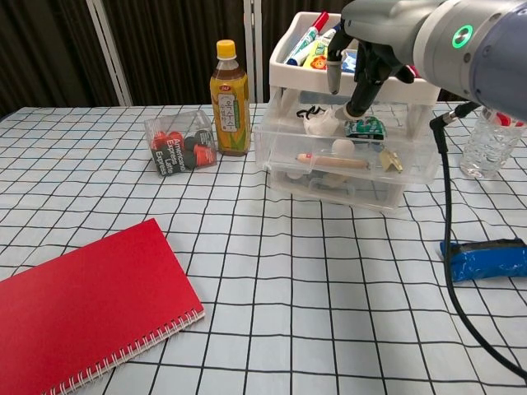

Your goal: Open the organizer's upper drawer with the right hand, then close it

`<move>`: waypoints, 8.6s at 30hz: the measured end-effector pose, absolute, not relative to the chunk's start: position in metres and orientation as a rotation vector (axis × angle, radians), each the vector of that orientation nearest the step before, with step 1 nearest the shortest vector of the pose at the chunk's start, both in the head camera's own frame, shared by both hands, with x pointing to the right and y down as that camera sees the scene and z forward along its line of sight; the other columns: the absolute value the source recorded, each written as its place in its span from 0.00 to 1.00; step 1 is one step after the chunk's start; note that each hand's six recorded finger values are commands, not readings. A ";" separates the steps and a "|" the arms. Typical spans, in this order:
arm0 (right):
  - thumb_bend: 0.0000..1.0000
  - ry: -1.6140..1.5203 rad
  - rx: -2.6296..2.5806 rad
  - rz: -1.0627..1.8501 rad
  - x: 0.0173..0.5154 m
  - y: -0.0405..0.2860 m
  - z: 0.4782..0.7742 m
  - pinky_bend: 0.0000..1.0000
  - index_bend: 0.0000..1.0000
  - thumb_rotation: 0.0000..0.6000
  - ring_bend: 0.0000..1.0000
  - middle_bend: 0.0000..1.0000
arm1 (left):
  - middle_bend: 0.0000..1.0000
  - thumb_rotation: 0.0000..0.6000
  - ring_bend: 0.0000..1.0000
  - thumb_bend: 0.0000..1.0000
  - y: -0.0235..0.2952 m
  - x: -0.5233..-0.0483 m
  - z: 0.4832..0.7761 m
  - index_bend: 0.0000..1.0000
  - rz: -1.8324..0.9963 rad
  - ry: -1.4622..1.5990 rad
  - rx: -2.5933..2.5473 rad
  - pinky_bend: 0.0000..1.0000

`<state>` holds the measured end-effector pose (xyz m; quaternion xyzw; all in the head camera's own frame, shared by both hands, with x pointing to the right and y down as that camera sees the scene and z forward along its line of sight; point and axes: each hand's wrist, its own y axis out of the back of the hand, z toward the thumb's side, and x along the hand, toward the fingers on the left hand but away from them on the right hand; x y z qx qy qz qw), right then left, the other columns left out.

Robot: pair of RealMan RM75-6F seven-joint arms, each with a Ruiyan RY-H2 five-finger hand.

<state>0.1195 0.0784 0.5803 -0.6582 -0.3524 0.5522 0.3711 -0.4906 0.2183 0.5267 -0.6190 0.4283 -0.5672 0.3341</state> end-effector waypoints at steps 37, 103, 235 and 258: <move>0.15 -0.415 -1.643 0.947 0.135 0.074 0.571 0.79 0.45 1.00 1.00 1.00 | 0.00 1.00 0.00 0.15 0.217 -0.489 0.533 0.00 -1.502 1.102 -1.614 0.00; 0.14 -0.294 -1.512 0.881 0.127 0.054 0.618 0.79 0.44 1.00 1.00 1.00 | 0.00 1.00 0.00 0.16 0.196 -0.505 0.530 0.00 -1.528 1.171 -1.597 0.00; 0.22 -0.405 -1.100 1.123 0.323 0.091 0.515 0.79 0.60 1.00 1.00 1.00 | 0.00 1.00 0.00 0.16 0.210 -0.489 0.517 0.00 -1.455 1.137 -1.627 0.00; 0.16 -0.803 -1.152 1.166 0.412 0.141 0.514 0.32 0.27 1.00 0.45 0.45 | 0.00 1.00 0.00 0.16 0.221 -0.482 0.526 0.00 -1.477 1.114 -1.618 0.00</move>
